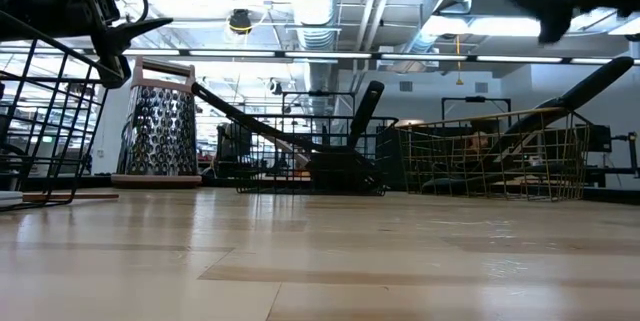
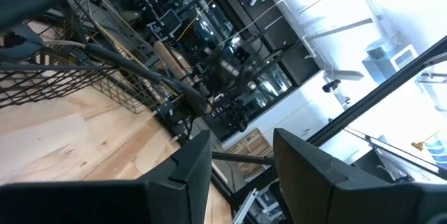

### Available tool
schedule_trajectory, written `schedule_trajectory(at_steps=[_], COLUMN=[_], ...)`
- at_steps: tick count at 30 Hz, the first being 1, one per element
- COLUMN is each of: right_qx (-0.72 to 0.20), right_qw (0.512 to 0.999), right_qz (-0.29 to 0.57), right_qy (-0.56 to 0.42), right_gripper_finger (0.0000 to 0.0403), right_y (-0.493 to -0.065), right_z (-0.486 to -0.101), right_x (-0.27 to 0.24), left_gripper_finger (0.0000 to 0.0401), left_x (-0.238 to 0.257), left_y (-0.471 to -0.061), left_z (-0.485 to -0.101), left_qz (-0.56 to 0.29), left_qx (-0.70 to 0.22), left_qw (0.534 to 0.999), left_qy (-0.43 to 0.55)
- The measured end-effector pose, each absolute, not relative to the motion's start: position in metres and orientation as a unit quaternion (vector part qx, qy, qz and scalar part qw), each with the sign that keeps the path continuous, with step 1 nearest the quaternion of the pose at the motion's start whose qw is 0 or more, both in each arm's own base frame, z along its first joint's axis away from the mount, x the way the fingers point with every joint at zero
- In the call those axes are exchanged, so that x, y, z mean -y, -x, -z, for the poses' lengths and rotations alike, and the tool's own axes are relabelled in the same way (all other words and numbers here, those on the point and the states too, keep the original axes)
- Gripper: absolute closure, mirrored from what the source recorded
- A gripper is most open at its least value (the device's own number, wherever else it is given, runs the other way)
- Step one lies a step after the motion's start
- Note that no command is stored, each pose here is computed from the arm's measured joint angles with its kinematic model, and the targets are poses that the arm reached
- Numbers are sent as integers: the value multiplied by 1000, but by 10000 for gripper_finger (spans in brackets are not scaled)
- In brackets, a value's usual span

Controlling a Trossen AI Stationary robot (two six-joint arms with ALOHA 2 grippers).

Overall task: Pick & Place Kitchen Items
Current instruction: Return to Home Position

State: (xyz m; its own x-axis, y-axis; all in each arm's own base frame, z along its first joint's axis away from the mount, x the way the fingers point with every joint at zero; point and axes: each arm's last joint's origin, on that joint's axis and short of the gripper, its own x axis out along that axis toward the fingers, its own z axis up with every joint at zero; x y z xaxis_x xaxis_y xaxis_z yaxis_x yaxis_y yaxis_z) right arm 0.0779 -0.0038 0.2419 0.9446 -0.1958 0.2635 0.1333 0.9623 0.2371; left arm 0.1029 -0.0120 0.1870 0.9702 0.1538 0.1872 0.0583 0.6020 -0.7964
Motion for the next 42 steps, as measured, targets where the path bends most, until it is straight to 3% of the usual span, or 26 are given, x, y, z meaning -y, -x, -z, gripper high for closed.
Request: schedule_trajectory(at_steps=[7, 15, 23, 42], right_qx=[127, 111, 29, 28], right_qw=[978, 983, 991, 991], right_qz=[81, 64, 69, 69], right_qy=[-145, -129, -107, -107], right_gripper_finger=[127, 127, 127, 127], right_y=[-94, -95, -97, -97], right_z=[-189, -185, -170, -169], right_x=[3, 2, 2, 2], left_gripper_finger=[263, 263, 263, 263], left_x=[12, 12, 12, 12], left_y=[-104, -104, -104, -104], left_z=[-186, -187, -187, -187], left_qz=[-28, -28, -28, -27], left_qx=[116, 116, 117, 118], left_qw=[888, 888, 887, 887], left_qy=[444, 445, 445, 445])
